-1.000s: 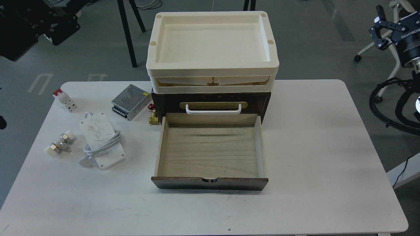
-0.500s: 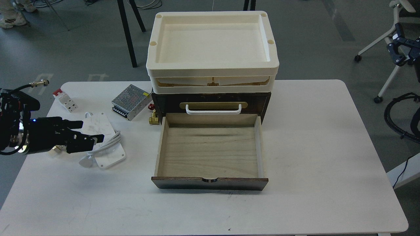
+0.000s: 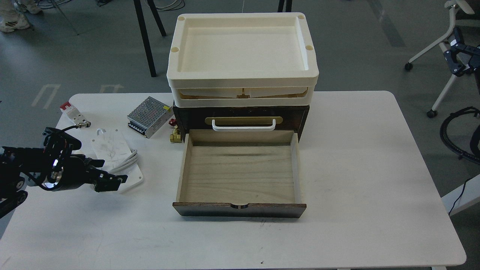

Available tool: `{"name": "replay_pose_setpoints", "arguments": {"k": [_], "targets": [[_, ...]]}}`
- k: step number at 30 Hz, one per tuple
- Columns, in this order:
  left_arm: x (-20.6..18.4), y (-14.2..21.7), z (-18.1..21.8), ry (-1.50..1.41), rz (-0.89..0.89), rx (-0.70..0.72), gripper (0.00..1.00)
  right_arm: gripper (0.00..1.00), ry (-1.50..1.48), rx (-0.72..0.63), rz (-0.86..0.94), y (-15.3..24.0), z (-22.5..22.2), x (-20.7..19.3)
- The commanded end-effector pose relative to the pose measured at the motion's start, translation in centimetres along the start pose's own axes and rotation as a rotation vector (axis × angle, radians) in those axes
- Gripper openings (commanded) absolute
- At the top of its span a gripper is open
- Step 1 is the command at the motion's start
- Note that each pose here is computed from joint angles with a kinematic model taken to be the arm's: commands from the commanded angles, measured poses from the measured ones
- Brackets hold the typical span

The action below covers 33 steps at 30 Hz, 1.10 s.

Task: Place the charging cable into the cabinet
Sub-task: 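Close the left gripper on the white charging cable coil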

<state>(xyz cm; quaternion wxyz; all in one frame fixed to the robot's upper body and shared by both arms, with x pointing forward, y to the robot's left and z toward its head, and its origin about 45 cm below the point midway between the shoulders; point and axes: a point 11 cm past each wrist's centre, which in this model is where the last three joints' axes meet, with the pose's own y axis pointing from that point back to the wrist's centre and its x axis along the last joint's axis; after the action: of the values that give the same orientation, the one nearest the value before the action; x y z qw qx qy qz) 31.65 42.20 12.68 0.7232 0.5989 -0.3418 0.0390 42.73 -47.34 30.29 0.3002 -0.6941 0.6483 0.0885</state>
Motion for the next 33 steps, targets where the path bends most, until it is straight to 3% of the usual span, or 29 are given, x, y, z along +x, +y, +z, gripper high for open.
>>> {"name": "replay_pose_setpoints", "arguments": {"k": [1,8,12,16,24,26,27,28,33], "targets": [[-0.4,-0.2,-0.7,-0.002,-0.013,0.024,0.99,1.0,0.001,-0.003,0.003,0.2,0.1,0.1],[-0.2,-1.1,0.4,-0.005,0.008,-0.029,0.95,1.0,0.001,-0.005,0.006,0.3,0.2,0.2],[0.5,-1.6,1.0,-0.021,0.042,-0.043,0.73,1.0,0.002,-0.011,0.011,0.5,0.4,0.5],[0.2,-2.0,0.5,-0.019,0.043,-0.021,0.63,1.0,0.004,-0.013,0.017,0.7,0.4,0.7],[-0.2,-1.9,-0.3,-0.03,0.051,0.015,0.53,1.0,0.004,-0.013,0.023,0.8,0.4,0.9],[-0.3,-2.1,-0.2,-0.045,0.049,0.012,0.42,1.0,0.005,-0.014,0.022,0.8,0.4,0.9],[-0.4,-2.1,-0.1,-0.049,0.049,0.01,0.26,1.0,0.004,-0.013,0.023,0.8,0.4,0.9],[-0.4,-2.1,-0.1,-0.054,0.052,0.011,0.0,1.0,0.004,-0.013,0.023,0.8,0.4,0.9],[0.3,-2.2,0.2,-0.077,0.105,0.0,0.0,1.0,0.006,-0.021,0.034,1.3,0.7,1.3]]}}
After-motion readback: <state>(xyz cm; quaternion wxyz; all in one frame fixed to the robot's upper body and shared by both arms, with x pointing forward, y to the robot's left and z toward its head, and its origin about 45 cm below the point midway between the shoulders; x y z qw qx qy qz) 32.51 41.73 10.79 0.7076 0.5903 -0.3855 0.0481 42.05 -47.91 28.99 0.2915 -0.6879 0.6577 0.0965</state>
